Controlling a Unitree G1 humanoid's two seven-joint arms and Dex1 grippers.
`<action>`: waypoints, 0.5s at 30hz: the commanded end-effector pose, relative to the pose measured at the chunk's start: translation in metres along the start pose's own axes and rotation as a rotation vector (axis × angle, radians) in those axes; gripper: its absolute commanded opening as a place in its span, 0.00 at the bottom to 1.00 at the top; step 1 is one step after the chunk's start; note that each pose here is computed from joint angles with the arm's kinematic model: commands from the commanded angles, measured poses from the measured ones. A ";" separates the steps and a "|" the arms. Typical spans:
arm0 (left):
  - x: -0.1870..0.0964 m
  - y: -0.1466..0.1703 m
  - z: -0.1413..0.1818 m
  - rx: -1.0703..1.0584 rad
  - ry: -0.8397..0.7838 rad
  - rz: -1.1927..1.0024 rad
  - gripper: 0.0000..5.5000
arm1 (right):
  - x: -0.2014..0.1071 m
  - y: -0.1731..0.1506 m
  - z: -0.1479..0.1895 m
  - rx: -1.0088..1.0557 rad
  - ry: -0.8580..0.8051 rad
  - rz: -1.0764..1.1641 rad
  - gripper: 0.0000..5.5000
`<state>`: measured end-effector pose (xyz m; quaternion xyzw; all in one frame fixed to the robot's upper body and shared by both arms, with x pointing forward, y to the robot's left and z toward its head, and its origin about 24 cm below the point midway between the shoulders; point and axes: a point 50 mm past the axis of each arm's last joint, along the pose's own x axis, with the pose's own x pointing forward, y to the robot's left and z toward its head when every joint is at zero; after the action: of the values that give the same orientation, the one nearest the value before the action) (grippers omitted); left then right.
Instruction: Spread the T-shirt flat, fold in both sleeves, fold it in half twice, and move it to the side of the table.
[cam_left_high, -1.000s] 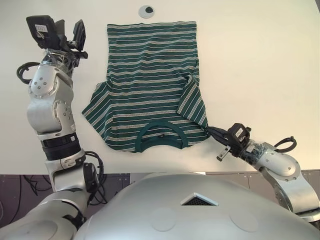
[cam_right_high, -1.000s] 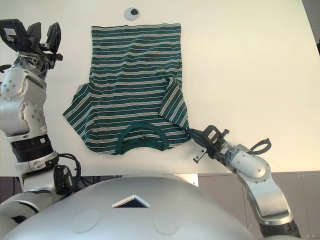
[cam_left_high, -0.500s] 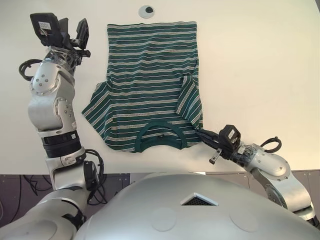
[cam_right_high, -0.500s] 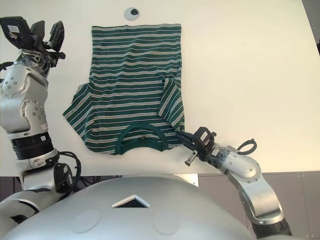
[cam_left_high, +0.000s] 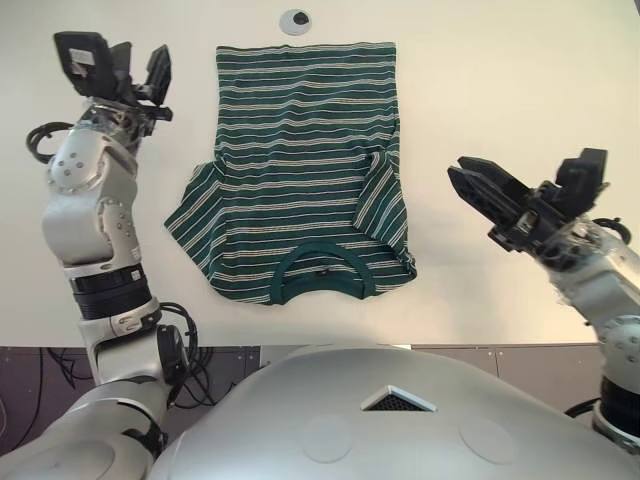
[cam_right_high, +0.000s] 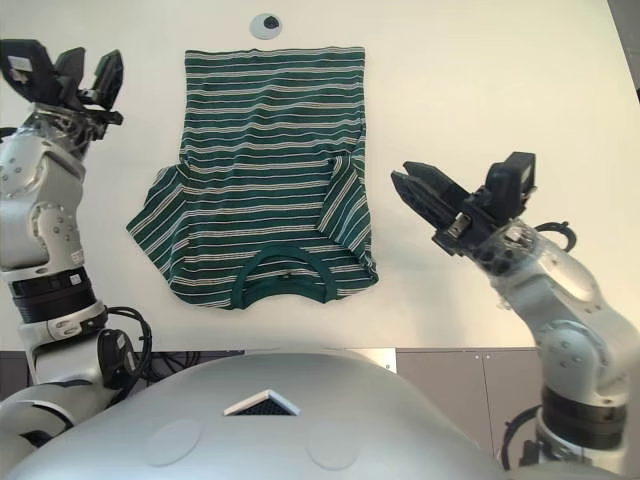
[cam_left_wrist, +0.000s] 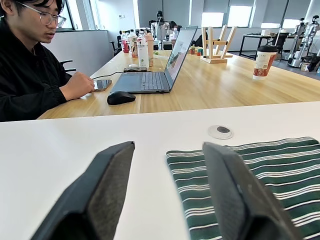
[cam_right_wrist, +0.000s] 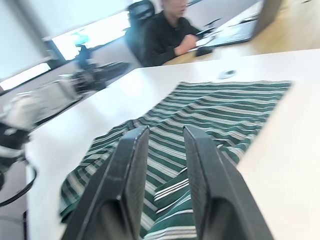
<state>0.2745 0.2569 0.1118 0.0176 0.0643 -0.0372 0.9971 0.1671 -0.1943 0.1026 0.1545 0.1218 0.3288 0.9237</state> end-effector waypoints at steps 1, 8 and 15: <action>-0.002 0.008 -0.009 0.012 0.045 -0.010 0.45 | 0.012 -0.004 -0.042 -0.080 0.080 -0.139 0.22; -0.045 0.019 -0.036 -0.143 0.094 0.018 0.45 | 0.016 0.027 -0.096 -0.136 0.155 -0.104 0.22; -0.050 0.020 -0.047 -0.196 0.204 -0.042 0.45 | 0.017 0.033 -0.121 -0.143 0.219 -0.215 0.22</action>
<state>0.2190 0.2811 0.0720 -0.0849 0.1516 -0.0347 0.9842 0.1257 -0.1326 0.0058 0.0308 0.1966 0.2860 0.9373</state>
